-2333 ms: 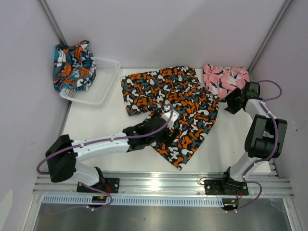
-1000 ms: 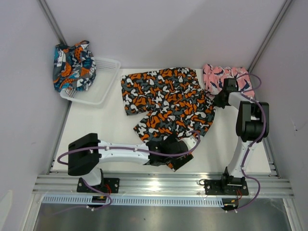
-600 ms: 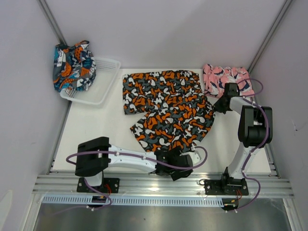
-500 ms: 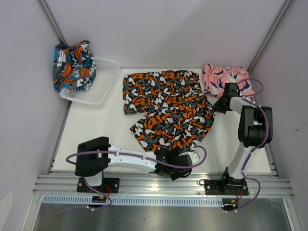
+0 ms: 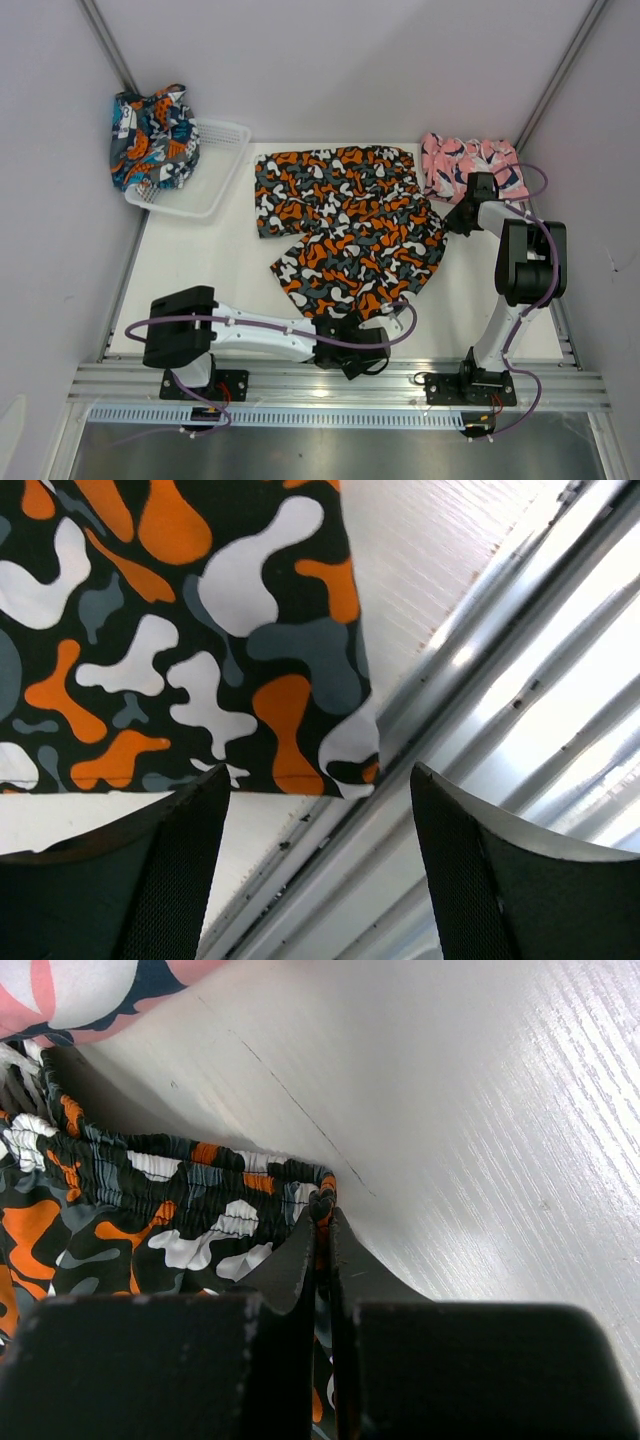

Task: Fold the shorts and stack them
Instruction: Fold the shorts

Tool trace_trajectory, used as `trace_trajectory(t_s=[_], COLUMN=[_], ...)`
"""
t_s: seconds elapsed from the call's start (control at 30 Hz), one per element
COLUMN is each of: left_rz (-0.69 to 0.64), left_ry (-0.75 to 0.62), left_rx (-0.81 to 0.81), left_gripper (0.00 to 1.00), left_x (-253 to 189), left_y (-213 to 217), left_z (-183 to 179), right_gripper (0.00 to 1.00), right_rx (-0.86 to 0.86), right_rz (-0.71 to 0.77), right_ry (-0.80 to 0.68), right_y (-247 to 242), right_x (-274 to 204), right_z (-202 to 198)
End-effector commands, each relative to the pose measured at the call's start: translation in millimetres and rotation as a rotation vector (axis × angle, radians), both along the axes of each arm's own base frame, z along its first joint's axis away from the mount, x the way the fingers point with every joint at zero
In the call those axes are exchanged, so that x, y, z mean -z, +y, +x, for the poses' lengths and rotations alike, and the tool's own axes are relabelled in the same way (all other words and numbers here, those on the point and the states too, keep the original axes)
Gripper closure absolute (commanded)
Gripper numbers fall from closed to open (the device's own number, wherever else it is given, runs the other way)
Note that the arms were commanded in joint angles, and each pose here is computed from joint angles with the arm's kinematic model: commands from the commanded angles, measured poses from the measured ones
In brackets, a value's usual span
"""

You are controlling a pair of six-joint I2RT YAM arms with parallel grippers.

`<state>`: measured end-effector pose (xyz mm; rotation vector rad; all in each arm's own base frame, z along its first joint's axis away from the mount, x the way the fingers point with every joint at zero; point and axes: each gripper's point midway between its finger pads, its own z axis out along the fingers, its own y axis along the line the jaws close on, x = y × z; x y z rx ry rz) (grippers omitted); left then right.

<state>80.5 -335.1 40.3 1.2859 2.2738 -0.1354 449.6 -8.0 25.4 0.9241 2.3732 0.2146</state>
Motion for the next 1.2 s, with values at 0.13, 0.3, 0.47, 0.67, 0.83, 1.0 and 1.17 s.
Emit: trace_trajectory(t_s=[0.13,0.3,0.47,0.67,0.83,1.0,1.17], left_rz=[-0.043,-0.073,-0.033,0.001,0.028,0.047,0.053], left_ry=[-0.009,-0.02,-0.037,-0.048,-0.078,-0.09,-0.099], left_rx=[-0.014,-0.012,-0.009,-0.002,-0.015,-0.029,-0.037], left_gripper=[0.27,0.4,0.44,0.5,0.54,0.69,0.83], left_x=[-16.1,-19.1,-3.5,8.9,18.3,26.1,29.5], left_y=[-1.1,-11.2,-9.2,-13.6,-12.2,-13.2,-14.0], left_z=[-17.7,-22.8,-20.0,-18.3,-10.9,-2.4,2.9], right_gripper=[1.0,1.0,1.0,1.0,1.0,1.0,1.0], right_rx=[0.019,0.019,0.021,0.022,0.026,0.026,0.031], right_rz=[-0.013,-0.011,-0.001,0.003,0.008,0.011,0.013], right_ry=[0.022,0.023,0.023,0.021,0.022,0.02,0.02], right_y=[-7.3,-7.5,-7.8,-8.3,-9.0,-8.4,-9.6], right_x=[9.8,11.1,11.5,11.5,12.2,11.8,12.6], right_z=[-4.0,-3.6,-3.9,-4.1,-4.8,-4.8,-4.7])
